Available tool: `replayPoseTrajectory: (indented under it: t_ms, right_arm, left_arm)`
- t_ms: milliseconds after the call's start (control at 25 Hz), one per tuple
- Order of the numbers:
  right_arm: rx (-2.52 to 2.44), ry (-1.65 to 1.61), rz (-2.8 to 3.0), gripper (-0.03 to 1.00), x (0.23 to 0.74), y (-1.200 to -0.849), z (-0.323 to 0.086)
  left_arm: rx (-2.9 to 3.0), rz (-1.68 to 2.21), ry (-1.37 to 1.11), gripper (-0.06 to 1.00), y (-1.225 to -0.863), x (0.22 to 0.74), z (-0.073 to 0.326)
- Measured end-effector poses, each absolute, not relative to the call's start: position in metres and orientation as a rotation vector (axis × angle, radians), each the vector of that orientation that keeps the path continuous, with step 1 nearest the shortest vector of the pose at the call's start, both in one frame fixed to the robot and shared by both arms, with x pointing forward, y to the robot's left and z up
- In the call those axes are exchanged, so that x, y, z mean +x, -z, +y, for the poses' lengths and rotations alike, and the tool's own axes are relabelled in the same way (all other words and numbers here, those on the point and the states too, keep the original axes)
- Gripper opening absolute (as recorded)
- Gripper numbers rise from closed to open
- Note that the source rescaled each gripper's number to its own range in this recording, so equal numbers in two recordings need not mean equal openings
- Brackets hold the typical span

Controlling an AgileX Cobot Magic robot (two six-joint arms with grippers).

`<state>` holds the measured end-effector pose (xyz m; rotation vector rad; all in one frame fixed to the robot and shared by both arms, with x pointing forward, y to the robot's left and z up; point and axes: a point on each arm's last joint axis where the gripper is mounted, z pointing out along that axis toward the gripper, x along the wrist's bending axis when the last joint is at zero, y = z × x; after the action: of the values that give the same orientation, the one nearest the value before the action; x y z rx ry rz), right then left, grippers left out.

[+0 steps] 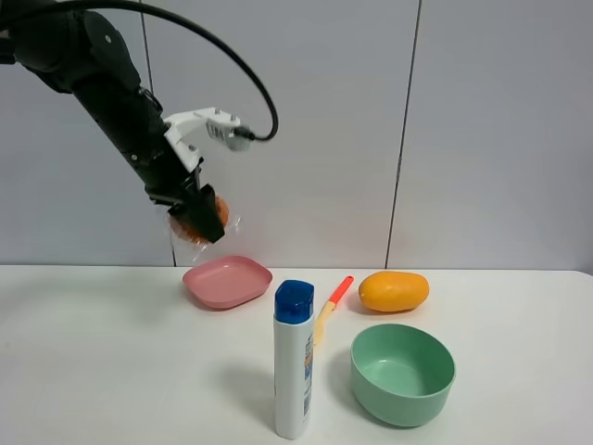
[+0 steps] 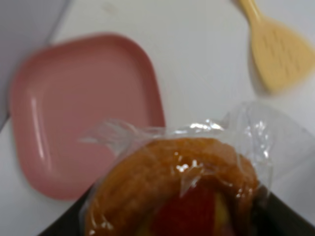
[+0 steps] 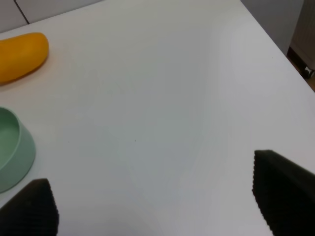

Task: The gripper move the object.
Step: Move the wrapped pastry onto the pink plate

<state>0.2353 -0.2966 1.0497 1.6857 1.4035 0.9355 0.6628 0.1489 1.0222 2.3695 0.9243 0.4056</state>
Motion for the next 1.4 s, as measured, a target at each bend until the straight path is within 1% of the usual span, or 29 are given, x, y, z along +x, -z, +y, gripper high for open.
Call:
replayPoseTrajectory:
  t_ms: [160, 240, 360, 680, 1040, 1400]
  right_arm:
    - [1.686, -0.935, 1.403, 1.0, 0.235, -1.05, -0.297]
    - [1.686, -0.935, 1.403, 1.0, 0.235, -1.05, -0.297]
    - [1.686, -0.935, 1.403, 1.0, 0.235, -1.05, -0.297]
    - [1.686, -0.935, 1.403, 1.0, 0.235, -1.05, -0.297]
    - [1.686, -0.935, 1.403, 1.0, 0.235, -1.05, -0.297]
    - [1.686, -0.935, 1.403, 1.0, 0.235, -1.05, -0.297]
  left_arm:
    - [2.047, 1.364, -0.274, 0.0, -1.037, 0.683, 0.148]
    - [1.936, 1.53, -0.185, 0.0, -1.035, 0.69, 0.15]
    - [1.881, 1.633, -0.124, 0.0, -1.027, 0.699, 0.153]
    - [1.827, 1.695, -0.083, 0.0, -0.996, 0.714, 0.152]
    - [1.825, 1.737, -0.033, 0.0, -0.941, 0.731, 0.154]
    - [1.842, 1.741, -0.001, 0.0, -0.915, 0.749, 0.15]
